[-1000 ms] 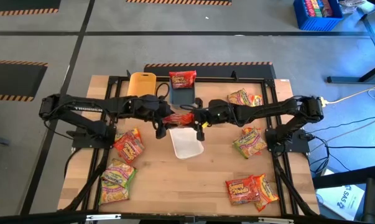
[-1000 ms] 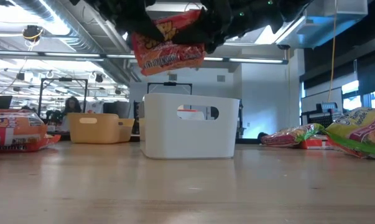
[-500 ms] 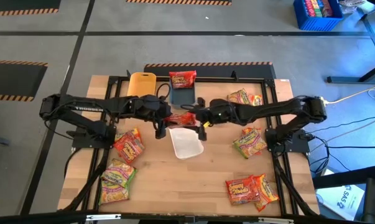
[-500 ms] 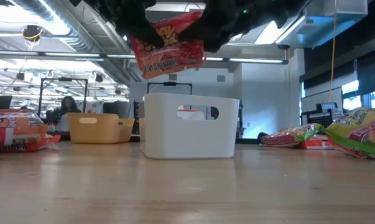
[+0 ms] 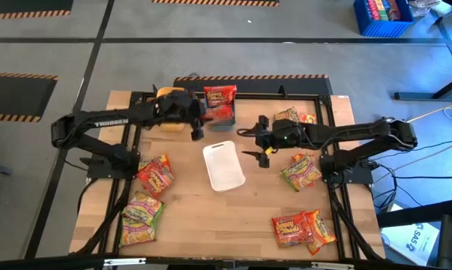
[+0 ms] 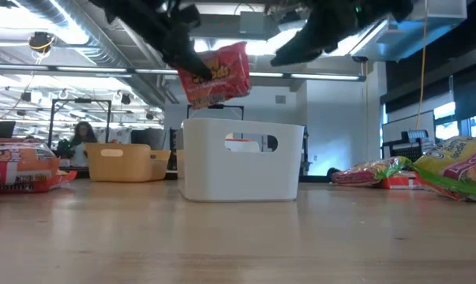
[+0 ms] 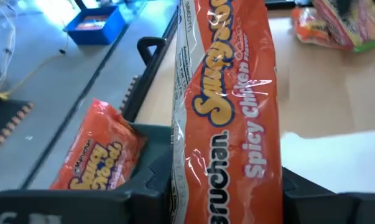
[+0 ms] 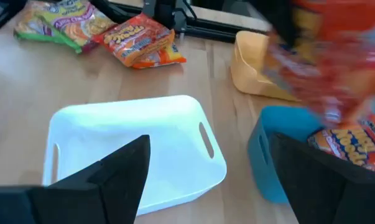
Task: Sort Maruchan noodles
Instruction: Put the middle red noodle pack into the blue bin
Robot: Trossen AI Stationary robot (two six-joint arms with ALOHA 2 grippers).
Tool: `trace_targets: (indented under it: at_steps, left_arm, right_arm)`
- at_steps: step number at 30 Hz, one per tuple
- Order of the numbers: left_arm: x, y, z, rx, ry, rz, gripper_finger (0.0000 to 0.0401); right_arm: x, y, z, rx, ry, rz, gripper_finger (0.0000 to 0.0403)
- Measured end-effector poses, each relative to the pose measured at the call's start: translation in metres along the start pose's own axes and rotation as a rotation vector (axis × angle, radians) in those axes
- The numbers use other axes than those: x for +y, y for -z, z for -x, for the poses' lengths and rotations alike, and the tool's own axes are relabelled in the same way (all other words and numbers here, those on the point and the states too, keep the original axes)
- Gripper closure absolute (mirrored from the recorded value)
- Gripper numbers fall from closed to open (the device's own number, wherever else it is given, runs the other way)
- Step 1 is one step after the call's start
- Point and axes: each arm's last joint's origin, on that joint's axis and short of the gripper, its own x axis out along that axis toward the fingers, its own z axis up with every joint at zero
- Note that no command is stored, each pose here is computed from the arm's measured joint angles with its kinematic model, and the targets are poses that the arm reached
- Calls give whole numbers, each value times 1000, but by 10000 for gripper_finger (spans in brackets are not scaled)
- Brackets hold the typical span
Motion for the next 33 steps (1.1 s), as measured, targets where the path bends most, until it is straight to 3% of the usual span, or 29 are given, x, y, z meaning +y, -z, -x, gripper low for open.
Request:
trace_targets:
  at_steps: [11, 17, 23, 33]
  left_arm:
    - [79, -21, -49, 142, 37, -4, 276]
    - [106, -6, -84, 229, 63, 40, 276]
    - [119, 22, -109, 310, 90, 49, 276]
    - [122, 44, -133, 352, 142, 0, 276]
  right_arm:
    - [10, 45, -7, -50, 10, -7, 91]
    - [13, 57, -8, -16, 2, -50, 91]
    - [15, 65, -8, 6, -3, -78, 91]
    - [15, 61, -8, -36, -39, -87, 91]
